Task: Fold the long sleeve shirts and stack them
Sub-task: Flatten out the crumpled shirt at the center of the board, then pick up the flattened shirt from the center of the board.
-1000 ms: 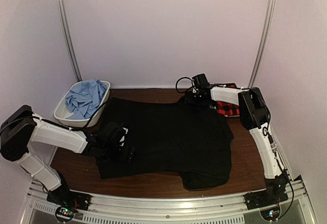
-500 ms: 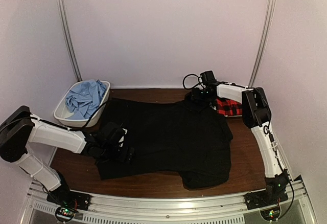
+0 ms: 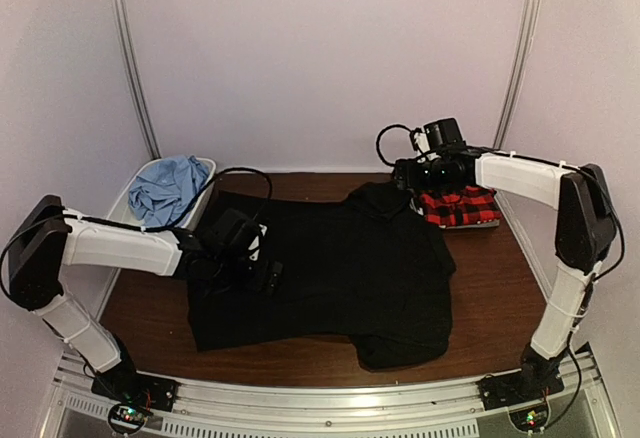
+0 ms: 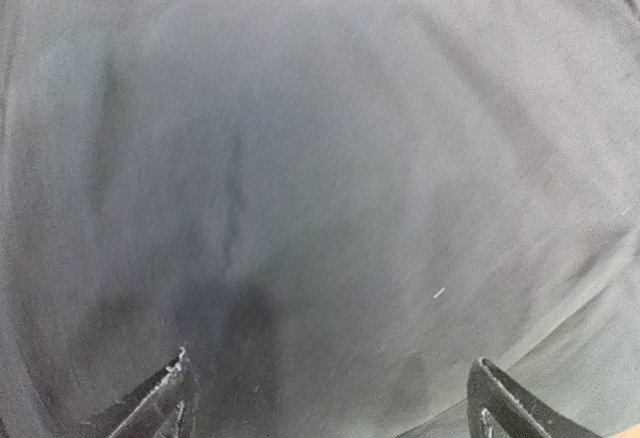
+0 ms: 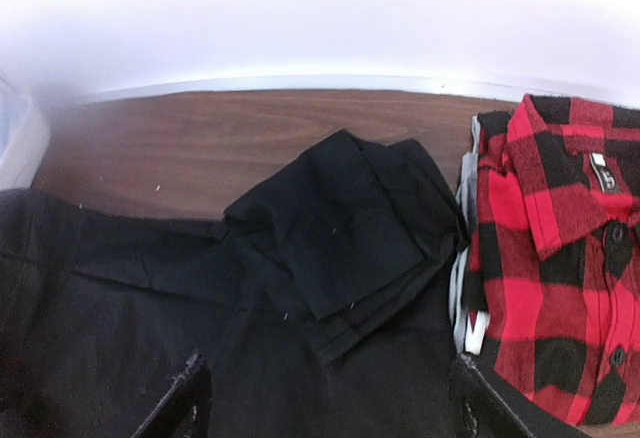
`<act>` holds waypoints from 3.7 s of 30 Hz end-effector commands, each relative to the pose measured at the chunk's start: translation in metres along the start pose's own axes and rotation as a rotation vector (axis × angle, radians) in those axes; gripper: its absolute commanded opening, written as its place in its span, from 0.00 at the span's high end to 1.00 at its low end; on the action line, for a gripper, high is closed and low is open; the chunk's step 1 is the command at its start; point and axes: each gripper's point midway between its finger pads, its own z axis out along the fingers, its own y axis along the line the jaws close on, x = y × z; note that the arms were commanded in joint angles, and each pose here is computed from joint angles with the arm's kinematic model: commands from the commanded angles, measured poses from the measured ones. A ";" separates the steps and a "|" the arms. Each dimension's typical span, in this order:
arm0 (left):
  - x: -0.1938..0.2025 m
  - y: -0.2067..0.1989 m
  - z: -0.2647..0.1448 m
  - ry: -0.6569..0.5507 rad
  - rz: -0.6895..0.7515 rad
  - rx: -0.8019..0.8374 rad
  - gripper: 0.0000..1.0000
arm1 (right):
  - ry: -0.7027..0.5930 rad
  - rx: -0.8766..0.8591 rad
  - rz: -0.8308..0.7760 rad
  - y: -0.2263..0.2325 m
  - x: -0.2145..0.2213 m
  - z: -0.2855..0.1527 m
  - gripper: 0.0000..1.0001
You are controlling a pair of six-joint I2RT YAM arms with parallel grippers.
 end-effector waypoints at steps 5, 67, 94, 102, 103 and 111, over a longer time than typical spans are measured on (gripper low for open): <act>-0.019 -0.025 -0.029 -0.032 0.072 0.146 0.02 | 0.210 -0.051 -0.187 0.061 0.140 -0.074 0.17; 0.101 -0.068 -0.059 0.215 0.406 0.237 0.07 | 0.317 -0.093 -0.247 0.085 0.255 -0.238 1.00; 0.115 -0.062 -0.047 0.375 0.475 0.072 0.64 | 0.385 -0.011 -0.267 0.055 0.230 -0.195 1.00; 0.125 -0.069 -0.045 0.415 0.484 0.104 0.54 | 0.387 -0.015 -0.255 0.054 0.232 -0.195 1.00; 0.127 -0.068 -0.044 0.423 0.487 0.100 0.54 | 0.387 -0.018 -0.255 0.054 0.232 -0.195 1.00; 0.134 -0.060 -0.037 0.460 0.499 0.044 0.79 | 0.387 -0.016 -0.253 0.053 0.234 -0.196 1.00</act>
